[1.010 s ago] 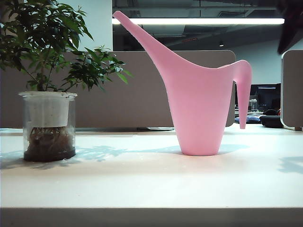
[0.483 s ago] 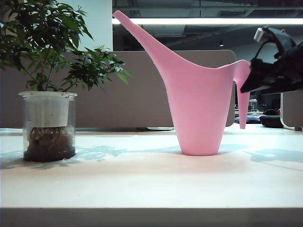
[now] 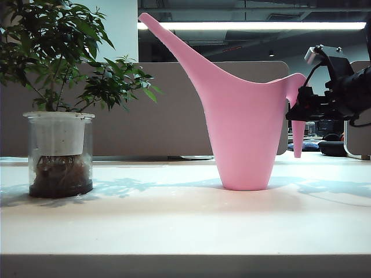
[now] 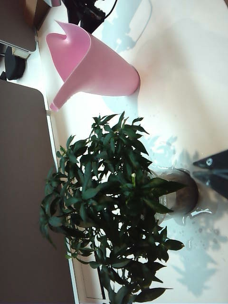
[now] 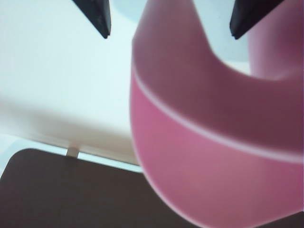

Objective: Pick up the watering can from the table, water the potted plant, and put the can back.

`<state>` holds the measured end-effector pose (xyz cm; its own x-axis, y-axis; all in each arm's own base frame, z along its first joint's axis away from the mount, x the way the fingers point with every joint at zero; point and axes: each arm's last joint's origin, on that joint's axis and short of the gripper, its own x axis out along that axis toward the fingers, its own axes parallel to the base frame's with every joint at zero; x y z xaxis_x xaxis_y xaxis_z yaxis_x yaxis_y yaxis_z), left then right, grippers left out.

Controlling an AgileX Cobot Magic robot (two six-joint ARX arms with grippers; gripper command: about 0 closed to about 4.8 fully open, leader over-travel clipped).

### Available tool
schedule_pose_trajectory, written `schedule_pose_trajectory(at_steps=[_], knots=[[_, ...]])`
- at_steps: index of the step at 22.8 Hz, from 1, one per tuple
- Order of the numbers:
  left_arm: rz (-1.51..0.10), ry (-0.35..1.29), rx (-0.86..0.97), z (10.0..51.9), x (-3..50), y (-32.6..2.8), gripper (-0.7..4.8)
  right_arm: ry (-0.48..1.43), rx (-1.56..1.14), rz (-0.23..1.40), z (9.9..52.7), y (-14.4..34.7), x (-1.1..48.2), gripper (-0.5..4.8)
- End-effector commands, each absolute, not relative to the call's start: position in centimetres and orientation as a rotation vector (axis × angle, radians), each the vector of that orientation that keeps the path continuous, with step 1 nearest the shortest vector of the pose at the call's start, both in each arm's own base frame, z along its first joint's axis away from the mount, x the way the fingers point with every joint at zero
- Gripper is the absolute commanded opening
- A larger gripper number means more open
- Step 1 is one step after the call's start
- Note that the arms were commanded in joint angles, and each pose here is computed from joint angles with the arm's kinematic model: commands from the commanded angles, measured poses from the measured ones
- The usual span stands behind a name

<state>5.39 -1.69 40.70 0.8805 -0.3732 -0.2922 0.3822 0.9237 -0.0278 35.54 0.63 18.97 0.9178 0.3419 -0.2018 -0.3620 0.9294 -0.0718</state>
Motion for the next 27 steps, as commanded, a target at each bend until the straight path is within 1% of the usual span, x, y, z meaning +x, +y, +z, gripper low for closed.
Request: schedule_pose_trajectory(at_steps=[1, 5, 7, 8, 9, 10, 11, 13, 18, 23, 25, 27], knots=[[-0.391, 0.291, 0.035, 40.8, 5.4, -1.7, -0.05, 0.145, -0.118, 0.37, 18.7, 0.6, 36.6, 3.47], [-0.39, 0.328, 0.036, 40.4, 5.4, -1.7, -0.05, 0.069, -0.101, 0.362, 19.2, 0.6, 37.4, 3.44], [-0.39, 0.345, 0.037, 40.3, 5.4, -1.7, -0.05, 0.064, -0.101, 0.362, 19.3, 0.6, 37.4, 3.13], [-0.391, 0.345, 0.041, 40.3, 5.4, -1.7, -0.05, 0.07, -0.1, 0.363, 19.4, 0.6, 37.5, 2.83], [-0.394, 0.336, 0.056, 40.4, 5.4, -1.7, -0.05, 0.074, -0.1, 0.363, 19.4, 0.6, 37.5, 2.32], [-0.394, 0.331, 0.059, 40.4, 5.4, -1.7, -0.05, 0.073, -0.1, 0.363, 19.4, 0.6, 37.5, 2.08], [-0.395, 0.328, 0.058, 40.4, 5.4, -1.7, -0.05, 0.073, -0.1, 0.363, 19.4, 0.6, 37.5, 1.71], [-0.396, 0.323, 0.058, 40.5, 5.4, -1.7, -0.05, 0.071, -0.1, 0.363, 19.4, 0.6, 37.5, 1.37], [-0.398, 0.319, 0.057, 40.5, 5.4, -1.7, -0.05, 0.016, -0.111, 0.35, 20.2, 0.6, 37.5, 1.34], [-0.398, 0.318, 0.057, 40.5, 5.4, -1.7, -0.05, -0.123, -0.148, 0.198, 24.1, 0.5, 36.4, 1.34], [-0.4, 0.318, 0.057, 40.5, 5.4, -1.7, -0.05, -0.175, -0.195, 0.172, 25.7, 0.5, 35.8, 1.35], [-0.405, 0.318, 0.055, 40.5, 5.4, -1.7, -0.05, -0.21, -0.247, 0.192, 27.0, 0.8, 35.5, 1.35]])
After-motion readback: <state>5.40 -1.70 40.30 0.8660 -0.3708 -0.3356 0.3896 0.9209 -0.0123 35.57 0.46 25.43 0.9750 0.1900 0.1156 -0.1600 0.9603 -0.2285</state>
